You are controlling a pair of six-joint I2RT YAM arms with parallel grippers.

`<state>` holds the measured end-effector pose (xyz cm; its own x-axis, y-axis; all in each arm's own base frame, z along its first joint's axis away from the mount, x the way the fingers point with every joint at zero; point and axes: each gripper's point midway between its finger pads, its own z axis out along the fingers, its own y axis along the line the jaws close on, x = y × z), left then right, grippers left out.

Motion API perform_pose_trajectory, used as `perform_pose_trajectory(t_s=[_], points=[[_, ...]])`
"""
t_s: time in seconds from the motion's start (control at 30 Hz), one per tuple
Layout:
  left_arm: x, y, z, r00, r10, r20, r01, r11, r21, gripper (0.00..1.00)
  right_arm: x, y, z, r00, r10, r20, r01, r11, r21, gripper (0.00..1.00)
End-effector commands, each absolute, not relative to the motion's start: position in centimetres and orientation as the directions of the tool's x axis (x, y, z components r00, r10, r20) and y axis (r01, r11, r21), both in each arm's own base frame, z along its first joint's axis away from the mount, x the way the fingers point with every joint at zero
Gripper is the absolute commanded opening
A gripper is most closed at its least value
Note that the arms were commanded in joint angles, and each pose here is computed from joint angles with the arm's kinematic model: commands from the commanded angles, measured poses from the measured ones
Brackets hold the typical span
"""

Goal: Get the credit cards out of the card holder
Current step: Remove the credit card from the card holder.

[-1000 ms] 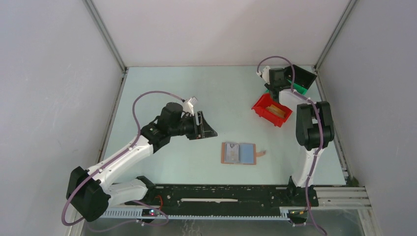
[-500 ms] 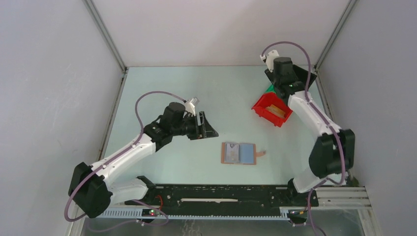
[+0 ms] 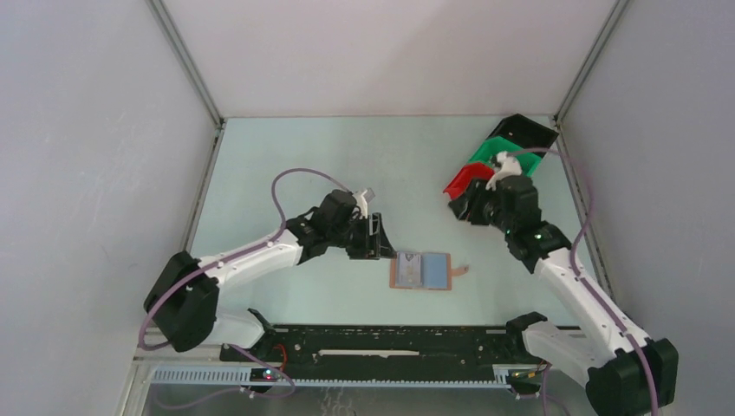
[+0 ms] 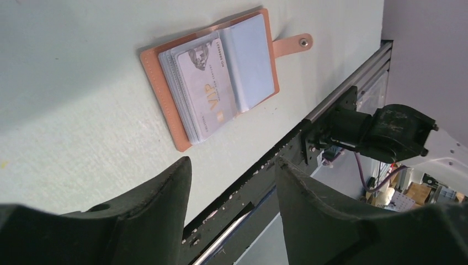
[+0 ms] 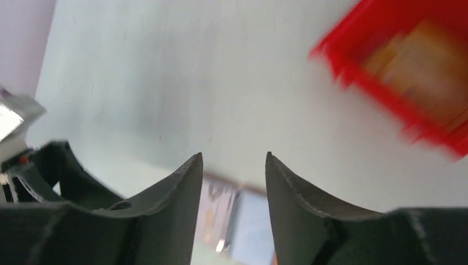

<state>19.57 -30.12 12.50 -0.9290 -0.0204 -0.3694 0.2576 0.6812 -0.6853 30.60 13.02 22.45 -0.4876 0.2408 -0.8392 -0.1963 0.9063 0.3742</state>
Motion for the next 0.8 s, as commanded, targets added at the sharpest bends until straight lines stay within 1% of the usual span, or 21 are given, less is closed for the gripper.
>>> perform_pose_trajectory(t_s=[0.0, 0.1, 0.27, 0.37, 0.77], points=[[20.5, -32.1, 12.9, -0.915, -0.017, -0.403, 0.292, 0.661, -0.691, 0.61, 26.1, 17.8, 16.9, -0.728, 0.381, -0.570, -0.139, 0.733, 0.666, 0.52], [20.9, -32.5, 11.3, -0.919, -0.009, -0.393, 0.278, 0.691, -0.667, 0.59, 23.9, 19.4, 14.2, -0.773, 0.385, -0.504, -0.139, 0.672, 0.727, 0.46], [21.4, -33.3, 9.1, -0.930, -0.012, -0.367, 0.247, 0.719, -0.649, 0.57, 22.7, 20.6, 11.5, -0.797, 0.443, -0.412, -0.095, 0.581, 0.808, 0.33], [21.8, -33.7, 8.3, -0.931, -0.009, -0.364, 0.240, 0.736, -0.633, 0.56, 22.2, 21.0, 9.7, -0.822, 0.438, -0.365, -0.060, 0.571, 0.819, 0.31], [22.3, -34.6, 6.9, -0.930, 0.015, -0.368, 0.247, 0.767, -0.592, 0.54, 21.7, 22.1, 6.9, -0.870, 0.382, -0.311, -0.035, 0.582, 0.812, 0.30]])
